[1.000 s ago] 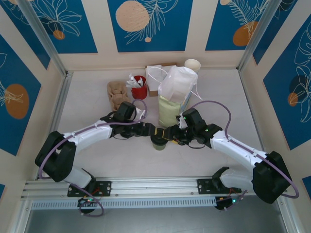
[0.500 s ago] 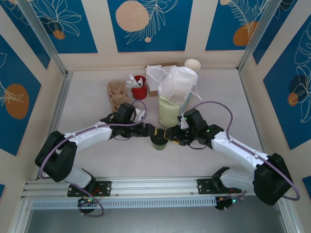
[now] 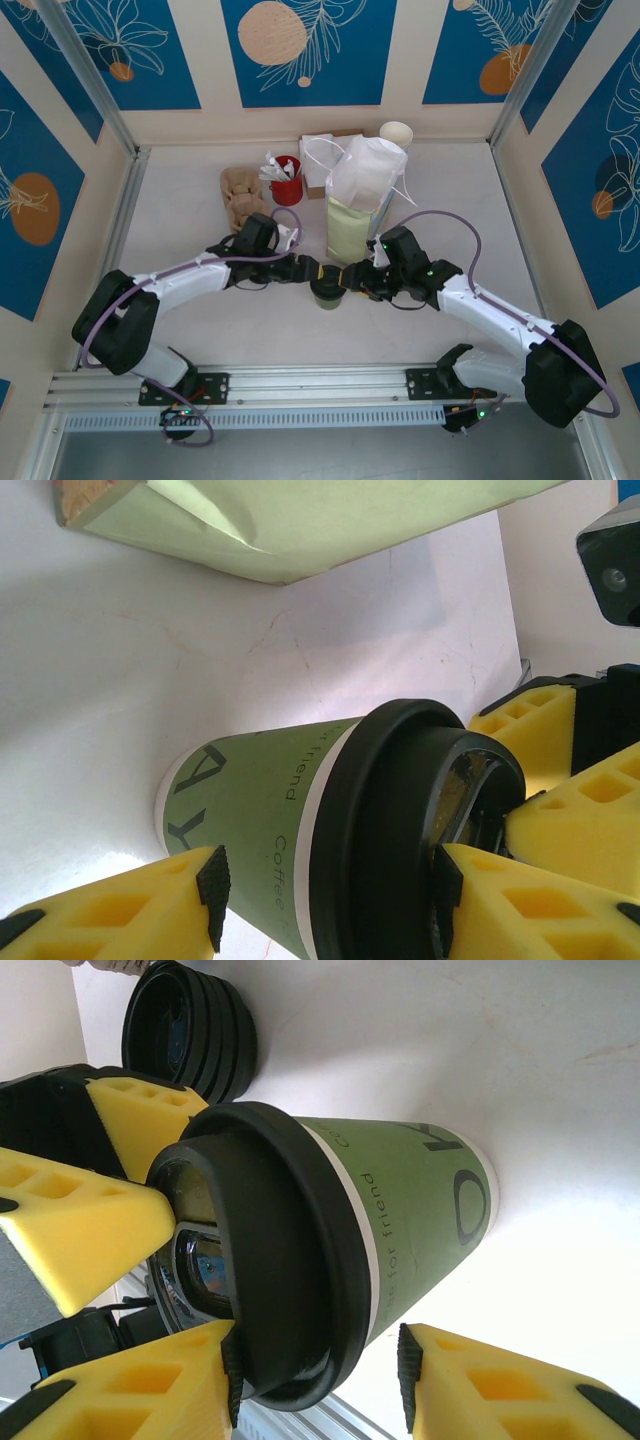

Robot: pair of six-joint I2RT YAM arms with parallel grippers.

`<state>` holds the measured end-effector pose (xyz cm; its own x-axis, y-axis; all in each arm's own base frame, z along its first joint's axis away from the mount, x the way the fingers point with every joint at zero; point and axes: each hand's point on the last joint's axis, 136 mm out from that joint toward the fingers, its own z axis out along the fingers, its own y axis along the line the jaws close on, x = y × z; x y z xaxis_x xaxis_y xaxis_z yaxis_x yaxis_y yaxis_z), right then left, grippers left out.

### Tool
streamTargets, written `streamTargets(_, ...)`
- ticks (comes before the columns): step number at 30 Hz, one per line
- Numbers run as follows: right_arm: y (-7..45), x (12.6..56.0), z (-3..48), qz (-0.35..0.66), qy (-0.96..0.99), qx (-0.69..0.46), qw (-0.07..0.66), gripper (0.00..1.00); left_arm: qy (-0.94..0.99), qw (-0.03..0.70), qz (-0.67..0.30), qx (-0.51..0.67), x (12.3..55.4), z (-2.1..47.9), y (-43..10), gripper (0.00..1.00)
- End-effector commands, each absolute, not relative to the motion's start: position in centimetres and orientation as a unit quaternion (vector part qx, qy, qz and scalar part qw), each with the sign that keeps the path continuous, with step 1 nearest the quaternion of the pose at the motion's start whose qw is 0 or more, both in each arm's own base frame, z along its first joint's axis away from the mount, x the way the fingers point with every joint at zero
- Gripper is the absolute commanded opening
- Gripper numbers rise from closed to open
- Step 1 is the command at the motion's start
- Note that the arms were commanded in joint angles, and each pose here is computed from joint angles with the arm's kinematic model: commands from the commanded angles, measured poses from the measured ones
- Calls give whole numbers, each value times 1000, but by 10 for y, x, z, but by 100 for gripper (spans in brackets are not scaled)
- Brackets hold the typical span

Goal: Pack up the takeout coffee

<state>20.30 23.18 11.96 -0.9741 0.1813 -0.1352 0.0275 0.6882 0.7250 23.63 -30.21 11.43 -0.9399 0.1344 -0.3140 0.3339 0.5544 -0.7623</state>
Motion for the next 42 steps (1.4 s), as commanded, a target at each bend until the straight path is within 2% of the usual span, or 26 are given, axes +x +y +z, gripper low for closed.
streamTargets(1,219,194,99,365,925,73,81,45,913,45,-392,104,211,62,-279,56)
streamTargets(14,204,192,83,358,925,105,72,45,915,41,-388,101,203,54,-272,55)
streamTargets(23,206,193,88,365,923,101,72,45,910,51,-398,103,209,67,-277,55)
streamTargets(35,199,188,66,350,928,109,68,41,912,52,-393,105,209,67,-277,55)
streamTargets(42,203,191,79,358,926,99,73,41,909,60,-399,107,211,75,-279,54)
